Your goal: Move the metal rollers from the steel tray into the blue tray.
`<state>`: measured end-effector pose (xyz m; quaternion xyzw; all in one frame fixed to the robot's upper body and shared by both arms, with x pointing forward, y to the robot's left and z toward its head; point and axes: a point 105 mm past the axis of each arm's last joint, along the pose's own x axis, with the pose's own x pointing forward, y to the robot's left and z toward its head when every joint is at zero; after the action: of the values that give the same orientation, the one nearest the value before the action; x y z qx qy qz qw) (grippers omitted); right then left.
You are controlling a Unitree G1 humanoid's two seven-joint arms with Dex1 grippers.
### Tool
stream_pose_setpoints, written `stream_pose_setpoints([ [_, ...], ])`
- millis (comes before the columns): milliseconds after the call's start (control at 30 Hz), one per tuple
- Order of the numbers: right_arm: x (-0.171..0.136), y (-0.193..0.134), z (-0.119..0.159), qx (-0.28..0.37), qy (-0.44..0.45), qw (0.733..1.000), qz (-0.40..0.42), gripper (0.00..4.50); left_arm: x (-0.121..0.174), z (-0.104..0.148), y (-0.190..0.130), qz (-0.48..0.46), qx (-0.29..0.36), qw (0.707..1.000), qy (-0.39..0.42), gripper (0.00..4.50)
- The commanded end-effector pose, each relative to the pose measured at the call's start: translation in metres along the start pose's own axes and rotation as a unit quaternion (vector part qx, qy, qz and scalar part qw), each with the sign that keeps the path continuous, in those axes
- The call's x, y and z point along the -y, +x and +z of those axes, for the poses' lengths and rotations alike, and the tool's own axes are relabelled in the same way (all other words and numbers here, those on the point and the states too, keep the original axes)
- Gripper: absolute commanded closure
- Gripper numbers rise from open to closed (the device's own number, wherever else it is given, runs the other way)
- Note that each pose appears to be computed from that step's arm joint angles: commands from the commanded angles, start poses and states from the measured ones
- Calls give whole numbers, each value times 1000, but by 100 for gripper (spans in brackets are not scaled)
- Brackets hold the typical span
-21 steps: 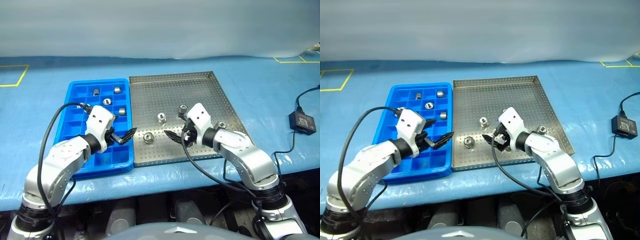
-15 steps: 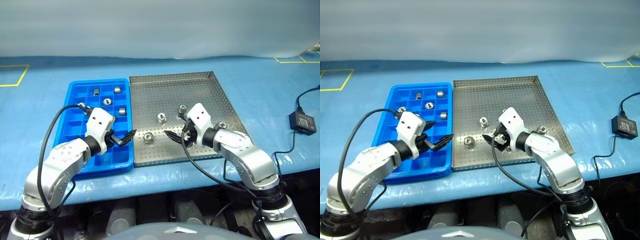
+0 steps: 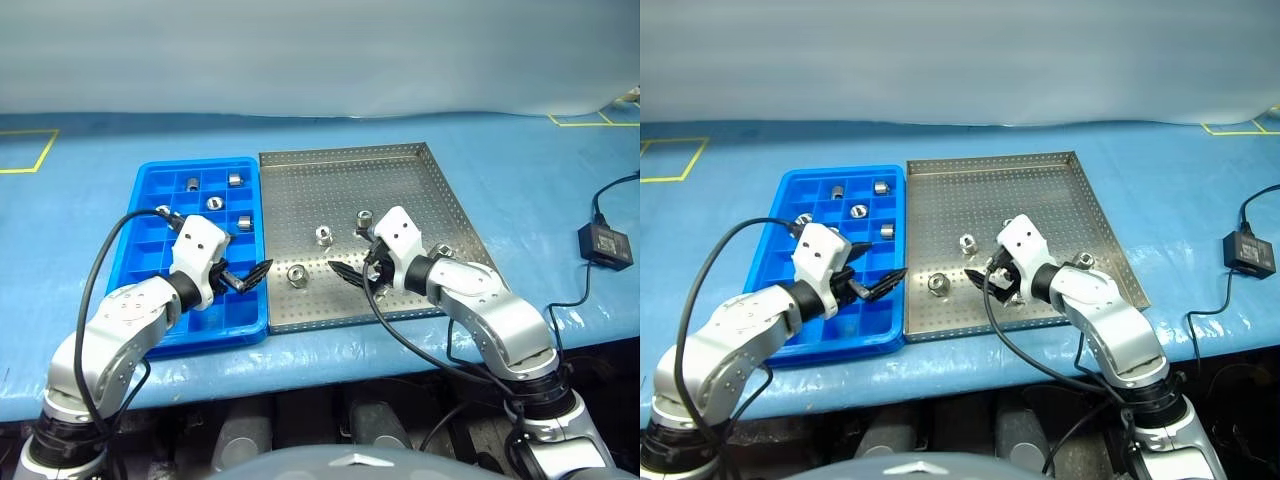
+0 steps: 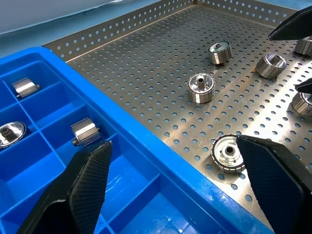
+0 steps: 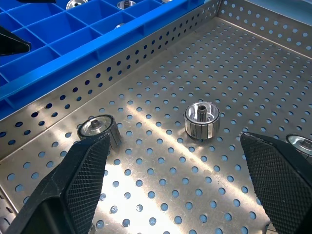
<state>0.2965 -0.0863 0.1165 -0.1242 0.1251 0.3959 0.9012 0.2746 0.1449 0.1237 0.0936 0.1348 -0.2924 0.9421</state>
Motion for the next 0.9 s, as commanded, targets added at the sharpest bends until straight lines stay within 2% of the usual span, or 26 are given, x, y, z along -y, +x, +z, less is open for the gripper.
stream_pose_setpoints([
  [33,1,-3,14,22,-16,1000,-1,1,3,16,-4,2,32,999,18,6],
  [633,-4,3,14,23,-12,1000,7,1,7,17,-3,-3,32,999,18,6],
  [900,-5,1,13,28,-8,1000,-4,1,17,26,16,-67,9,995,74,6],
])
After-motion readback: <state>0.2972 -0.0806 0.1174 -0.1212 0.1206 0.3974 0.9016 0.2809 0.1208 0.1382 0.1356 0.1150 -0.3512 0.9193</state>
